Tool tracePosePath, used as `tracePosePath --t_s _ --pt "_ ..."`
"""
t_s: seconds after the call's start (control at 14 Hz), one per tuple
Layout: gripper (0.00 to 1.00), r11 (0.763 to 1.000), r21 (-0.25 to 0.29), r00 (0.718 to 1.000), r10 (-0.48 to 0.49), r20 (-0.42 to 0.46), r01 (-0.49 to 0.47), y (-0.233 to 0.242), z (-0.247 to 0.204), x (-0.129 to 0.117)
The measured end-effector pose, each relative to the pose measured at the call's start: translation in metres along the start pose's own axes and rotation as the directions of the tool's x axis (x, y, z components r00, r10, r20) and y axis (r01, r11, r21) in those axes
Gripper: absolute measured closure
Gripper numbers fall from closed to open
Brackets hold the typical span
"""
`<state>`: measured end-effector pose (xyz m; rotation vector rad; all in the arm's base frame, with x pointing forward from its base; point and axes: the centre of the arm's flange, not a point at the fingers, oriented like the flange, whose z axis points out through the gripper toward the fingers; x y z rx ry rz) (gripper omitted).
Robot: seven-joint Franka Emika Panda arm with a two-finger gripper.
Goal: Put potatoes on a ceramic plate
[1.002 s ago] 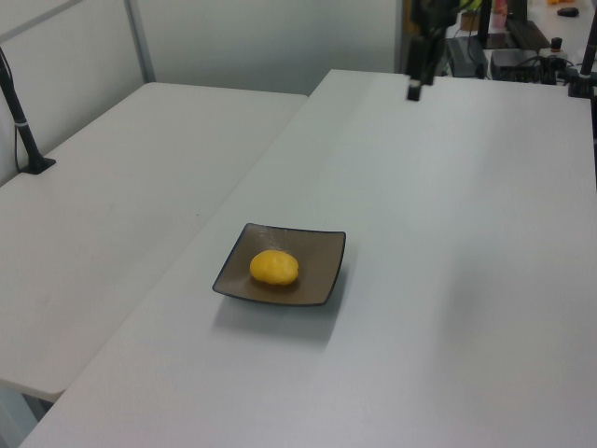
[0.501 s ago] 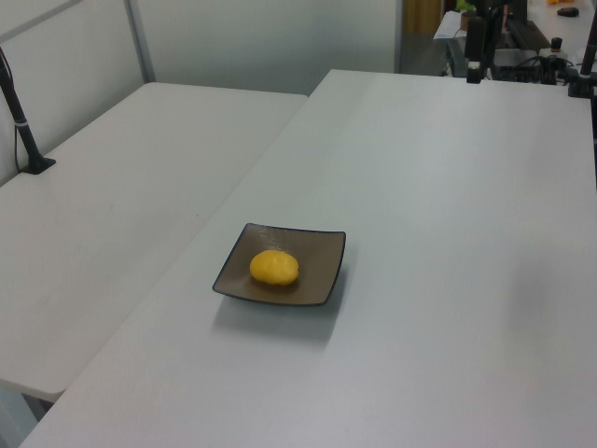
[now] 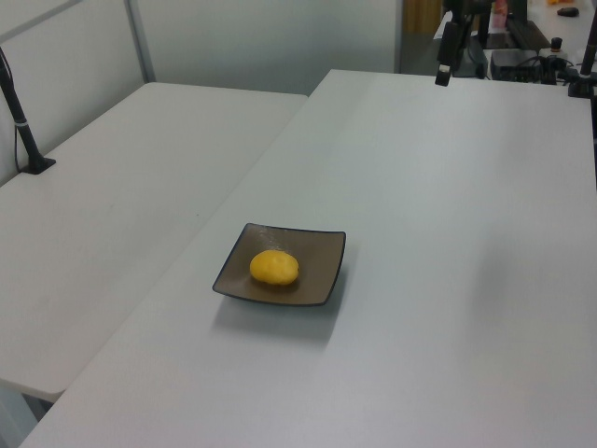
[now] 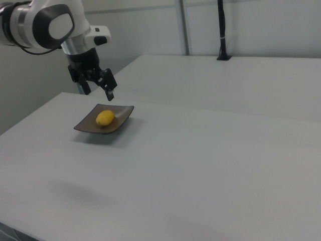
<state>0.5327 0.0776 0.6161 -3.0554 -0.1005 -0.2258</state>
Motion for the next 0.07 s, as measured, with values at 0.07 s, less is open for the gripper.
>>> tracePosePath --t_s 0.07 --pt "0.0 1.0 -0.001 1.0 0.004 -0.001 -0.004 0.0033 -0.0001 0.0004"
